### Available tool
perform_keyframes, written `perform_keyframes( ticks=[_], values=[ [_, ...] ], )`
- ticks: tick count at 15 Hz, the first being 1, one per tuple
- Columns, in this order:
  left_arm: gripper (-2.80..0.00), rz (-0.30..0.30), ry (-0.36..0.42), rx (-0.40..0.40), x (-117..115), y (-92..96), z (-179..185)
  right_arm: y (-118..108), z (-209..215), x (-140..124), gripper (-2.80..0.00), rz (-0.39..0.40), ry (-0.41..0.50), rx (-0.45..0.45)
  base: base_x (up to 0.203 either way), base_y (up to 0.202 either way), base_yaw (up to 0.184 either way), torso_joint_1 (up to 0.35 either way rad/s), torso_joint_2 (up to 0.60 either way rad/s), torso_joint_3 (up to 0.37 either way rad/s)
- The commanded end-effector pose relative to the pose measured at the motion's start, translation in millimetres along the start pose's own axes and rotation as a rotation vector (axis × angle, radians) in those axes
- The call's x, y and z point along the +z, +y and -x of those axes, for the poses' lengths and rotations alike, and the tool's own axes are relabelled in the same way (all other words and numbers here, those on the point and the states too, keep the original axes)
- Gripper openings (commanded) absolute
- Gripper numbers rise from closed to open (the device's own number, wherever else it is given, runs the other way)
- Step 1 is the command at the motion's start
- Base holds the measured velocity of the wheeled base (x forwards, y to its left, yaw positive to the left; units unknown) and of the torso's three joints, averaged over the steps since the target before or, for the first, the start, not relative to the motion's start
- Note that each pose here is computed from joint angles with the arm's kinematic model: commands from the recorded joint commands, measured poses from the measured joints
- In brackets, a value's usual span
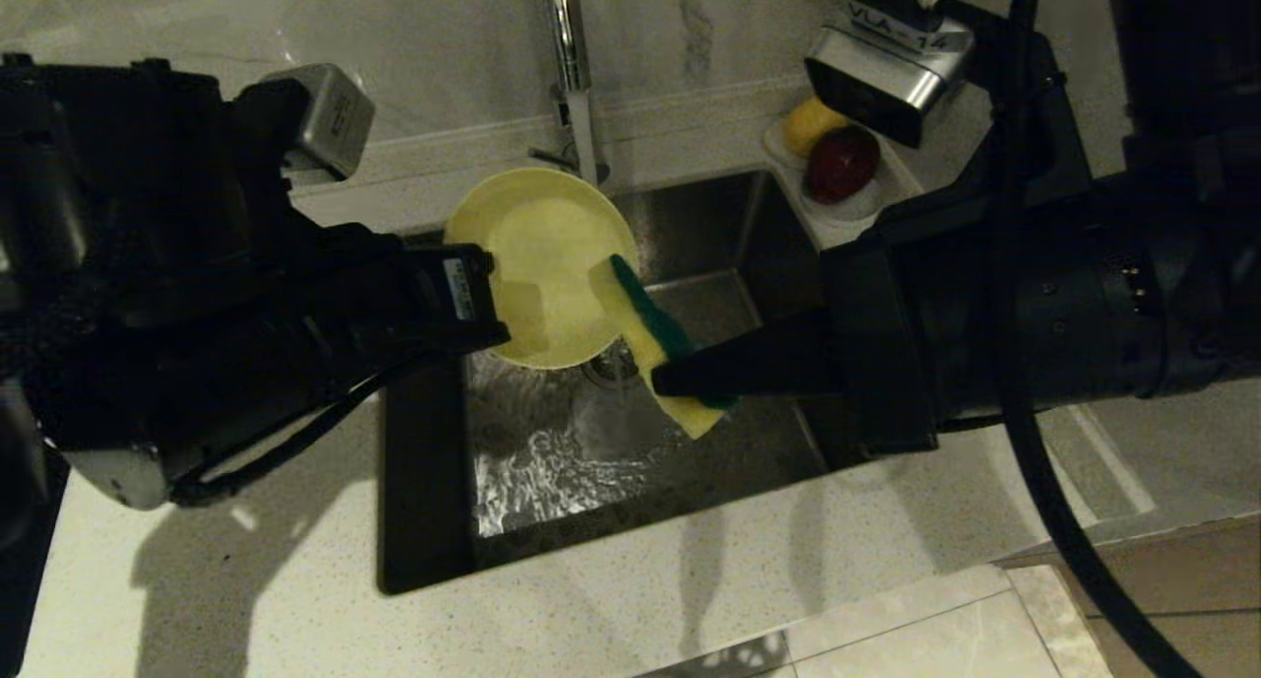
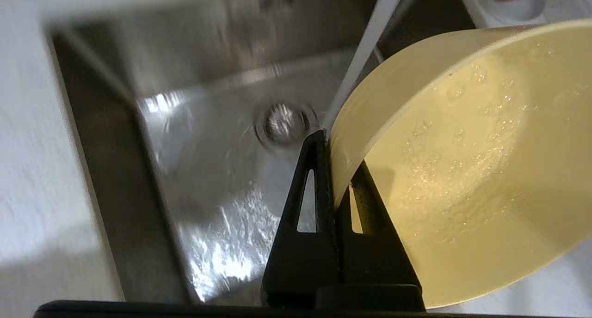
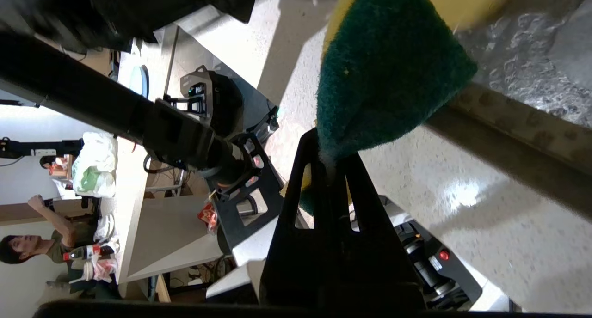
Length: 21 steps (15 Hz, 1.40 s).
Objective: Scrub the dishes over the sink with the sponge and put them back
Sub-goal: Wipe the bowl
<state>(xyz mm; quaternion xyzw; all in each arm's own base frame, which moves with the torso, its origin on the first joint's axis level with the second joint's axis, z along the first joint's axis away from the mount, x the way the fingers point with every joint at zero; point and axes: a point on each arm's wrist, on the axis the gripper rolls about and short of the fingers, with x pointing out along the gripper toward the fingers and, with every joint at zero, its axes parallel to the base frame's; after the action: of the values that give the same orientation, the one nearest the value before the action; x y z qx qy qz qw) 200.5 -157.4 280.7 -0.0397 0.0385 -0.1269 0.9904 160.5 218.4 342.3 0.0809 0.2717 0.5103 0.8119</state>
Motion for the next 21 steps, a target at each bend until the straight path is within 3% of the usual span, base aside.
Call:
perform_keyframes(
  ticks=[1, 4, 9, 16, 21],
  values=[
    [-2.80, -0.032, -0.046, -0.011, -12.5, -14.7, -5.2, -4.1, -17.0, 2.7, -2.80, -0.009, 0.018, -0.004, 0.000, 0.000, 0.000, 0.000, 0.00, 0.000],
    [-2.80, -0.063, -0.011, -0.031, -26.9, -24.1, -9.3, -6.4, -26.5, 7.7, -2.80, -0.048, 0.013, -0.007, 0.000, 0.000, 0.000, 0.000, 0.00, 0.000],
    [-2.80, -0.031, -0.037, -0.046, -23.9, -25.4, -4.9, -19.4, -33.9, 8.7, -2.80, -0.067, 0.017, -0.041, 0.000, 0.000, 0.000, 0.000, 0.00, 0.000],
    [-2.80, -0.026, -0.048, -0.062, -25.5, -21.8, 4.2, -48.0, -34.8, 21.0, -2.80, -0.089, -0.054, -0.103, 0.000, 0.000, 0.000, 0.000, 0.00, 0.000],
    [-2.80, -0.055, -0.016, -0.093, -36.1, -29.4, 6.7, -46.0, -38.3, 27.9, -2.80, -0.078, -0.081, -0.086, 0.000, 0.000, 0.000, 0.000, 0.00, 0.000]
  ],
)
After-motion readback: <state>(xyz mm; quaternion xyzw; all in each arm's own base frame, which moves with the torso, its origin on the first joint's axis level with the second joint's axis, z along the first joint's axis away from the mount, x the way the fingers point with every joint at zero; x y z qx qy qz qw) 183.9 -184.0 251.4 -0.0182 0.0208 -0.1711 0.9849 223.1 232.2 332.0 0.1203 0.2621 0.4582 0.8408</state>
